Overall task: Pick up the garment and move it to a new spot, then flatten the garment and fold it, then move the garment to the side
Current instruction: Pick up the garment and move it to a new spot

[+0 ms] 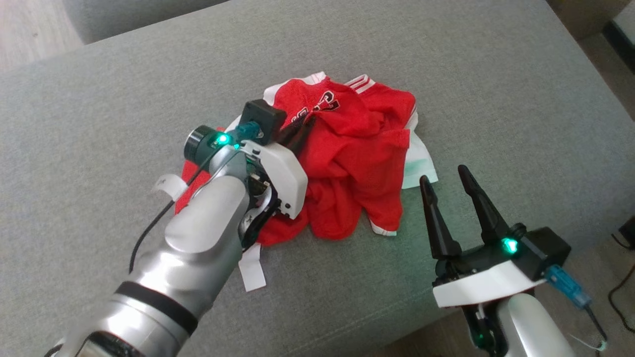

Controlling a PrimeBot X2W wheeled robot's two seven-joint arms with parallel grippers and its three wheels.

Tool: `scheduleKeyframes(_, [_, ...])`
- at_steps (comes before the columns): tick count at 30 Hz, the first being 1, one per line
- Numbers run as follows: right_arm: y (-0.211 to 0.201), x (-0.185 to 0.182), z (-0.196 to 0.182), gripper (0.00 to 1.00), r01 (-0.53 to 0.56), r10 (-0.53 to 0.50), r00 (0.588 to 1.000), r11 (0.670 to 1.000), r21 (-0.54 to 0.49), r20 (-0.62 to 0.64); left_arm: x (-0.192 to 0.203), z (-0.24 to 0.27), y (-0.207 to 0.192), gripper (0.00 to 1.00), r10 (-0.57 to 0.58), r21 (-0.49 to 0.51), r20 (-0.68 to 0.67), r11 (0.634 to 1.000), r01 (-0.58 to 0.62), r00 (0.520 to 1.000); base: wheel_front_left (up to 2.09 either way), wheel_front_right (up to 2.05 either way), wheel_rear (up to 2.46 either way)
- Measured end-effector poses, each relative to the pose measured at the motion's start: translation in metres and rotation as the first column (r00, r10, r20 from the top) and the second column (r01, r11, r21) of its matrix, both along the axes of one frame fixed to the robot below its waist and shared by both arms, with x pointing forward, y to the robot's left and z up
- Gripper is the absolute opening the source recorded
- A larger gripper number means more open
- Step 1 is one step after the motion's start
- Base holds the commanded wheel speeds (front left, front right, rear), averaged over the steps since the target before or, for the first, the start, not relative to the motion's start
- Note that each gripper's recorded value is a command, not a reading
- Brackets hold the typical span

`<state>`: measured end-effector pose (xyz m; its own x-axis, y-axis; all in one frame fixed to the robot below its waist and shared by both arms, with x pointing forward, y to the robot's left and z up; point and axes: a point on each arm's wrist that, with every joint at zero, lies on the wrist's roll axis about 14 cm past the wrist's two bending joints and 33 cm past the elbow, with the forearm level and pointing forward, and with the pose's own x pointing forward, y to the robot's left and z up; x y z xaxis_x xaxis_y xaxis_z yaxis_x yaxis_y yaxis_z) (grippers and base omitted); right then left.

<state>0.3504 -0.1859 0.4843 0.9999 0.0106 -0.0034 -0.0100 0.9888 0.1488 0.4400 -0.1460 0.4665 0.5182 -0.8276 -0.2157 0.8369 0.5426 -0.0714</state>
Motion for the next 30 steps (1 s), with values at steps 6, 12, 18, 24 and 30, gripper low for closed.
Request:
scheduleKeyframes(6, [-0.003, 0.001, 0.002, 1.00, 0.009, -0.009, 1.000, 1.000, 0.003, 0.008, 0.001, 0.016, 0.000, 0.00, 0.006, -0.058, 0.020, 0.998, -0.005, 1.000, 0.00, 0.00, 0.00])
scheduleKeyframes(12, [0.002, 0.003, 0.002, 1.00, -0.010, 0.010, 1.000, 1.000, 0.011, 0.012, 0.015, 0.093, 0.009, 0.00, 0.066, -0.272, 0.098, 0.962, -0.037, 0.993, 0.00, 0.00, 0.00])
scheduleKeyframes(18, [0.010, 0.010, 0.006, 1.00, -0.039, 0.039, 0.999, 0.999, 0.011, 0.030, 0.033, 0.199, 0.075, 0.00, 0.203, -0.397, 0.267, 0.914, -0.085, 0.942, 0.00, 0.00, 0.00])
scheduleKeyframes(24, [0.031, 0.010, -0.005, 1.00, -0.099, 0.099, 0.995, 0.995, 0.031, 0.002, 0.051, 0.246, 0.173, 0.00, 0.415, -0.387, 0.331, 0.879, -0.279, 0.847, 0.00, 0.00, 0.00])
scheduleKeyframes(30, [0.047, 0.020, -0.006, 1.00, -0.151, 0.151, 0.988, 0.988, 0.031, 0.004, 0.072, 0.227, 0.260, 0.00, 0.596, -0.308, 0.311, 0.800, -0.515, 0.740, 0.00, 0.00, 0.00])
